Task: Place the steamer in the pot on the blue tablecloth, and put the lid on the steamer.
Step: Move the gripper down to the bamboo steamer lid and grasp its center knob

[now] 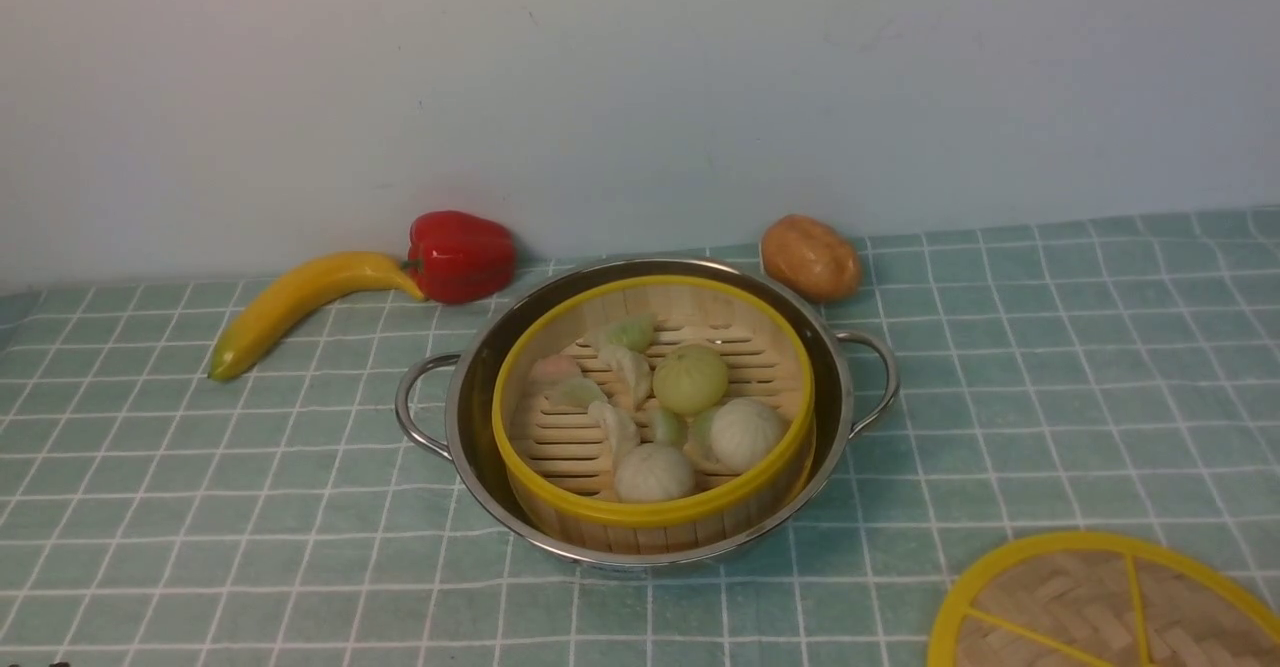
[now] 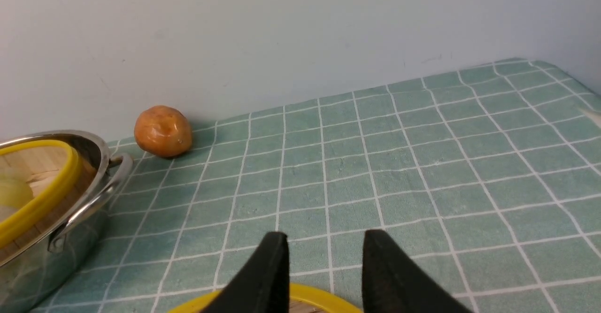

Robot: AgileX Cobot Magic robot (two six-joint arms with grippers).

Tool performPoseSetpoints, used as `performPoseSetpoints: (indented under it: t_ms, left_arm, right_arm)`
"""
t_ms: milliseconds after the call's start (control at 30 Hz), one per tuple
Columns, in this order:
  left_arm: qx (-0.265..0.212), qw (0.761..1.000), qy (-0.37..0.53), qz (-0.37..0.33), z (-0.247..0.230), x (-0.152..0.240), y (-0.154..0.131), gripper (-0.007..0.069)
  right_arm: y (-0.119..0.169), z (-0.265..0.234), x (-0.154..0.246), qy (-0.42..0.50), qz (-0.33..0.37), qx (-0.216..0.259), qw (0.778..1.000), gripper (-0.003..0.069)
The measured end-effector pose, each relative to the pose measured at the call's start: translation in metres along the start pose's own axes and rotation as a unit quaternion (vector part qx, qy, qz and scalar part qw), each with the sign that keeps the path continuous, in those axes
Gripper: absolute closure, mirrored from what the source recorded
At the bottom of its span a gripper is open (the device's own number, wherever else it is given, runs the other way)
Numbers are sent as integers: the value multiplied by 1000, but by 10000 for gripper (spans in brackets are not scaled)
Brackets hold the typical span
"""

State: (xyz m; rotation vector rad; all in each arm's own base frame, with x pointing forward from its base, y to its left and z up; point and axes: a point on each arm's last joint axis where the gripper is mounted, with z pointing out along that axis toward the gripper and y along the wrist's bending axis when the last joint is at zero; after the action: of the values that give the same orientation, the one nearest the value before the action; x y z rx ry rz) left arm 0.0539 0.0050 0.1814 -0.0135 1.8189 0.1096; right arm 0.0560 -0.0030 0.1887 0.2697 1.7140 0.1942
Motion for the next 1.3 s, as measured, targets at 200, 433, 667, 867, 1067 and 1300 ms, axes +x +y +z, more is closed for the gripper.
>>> performPoseSetpoints:
  t_ms: [200,433,667,867,1067,1300]
  left_arm:
    - [0,1000,0,0,0,0,0,475]
    - [0,1000,0,0,0,0,0,466]
    - [0,1000,0,0,0,0,0,447]
    - [0,1000,0,0,0,0,0,435]
    - [0,1000,0,0,0,0,0,424]
    - [0,1000,0,0,0,0,0,414]
  right_arm:
    - [0,0,0,0,0,0,1000,419]
    - [0,0,0,0,0,0,1000,419]
    - [3,0,-5,-22,8,-14,1000,419]
    - [20,-21,-60,-115,31,-52,991,419]
    - [34,-47,-115,-144,37,-58,987,419]
    - [42,-58,-129,-135,99,-85,982,419]
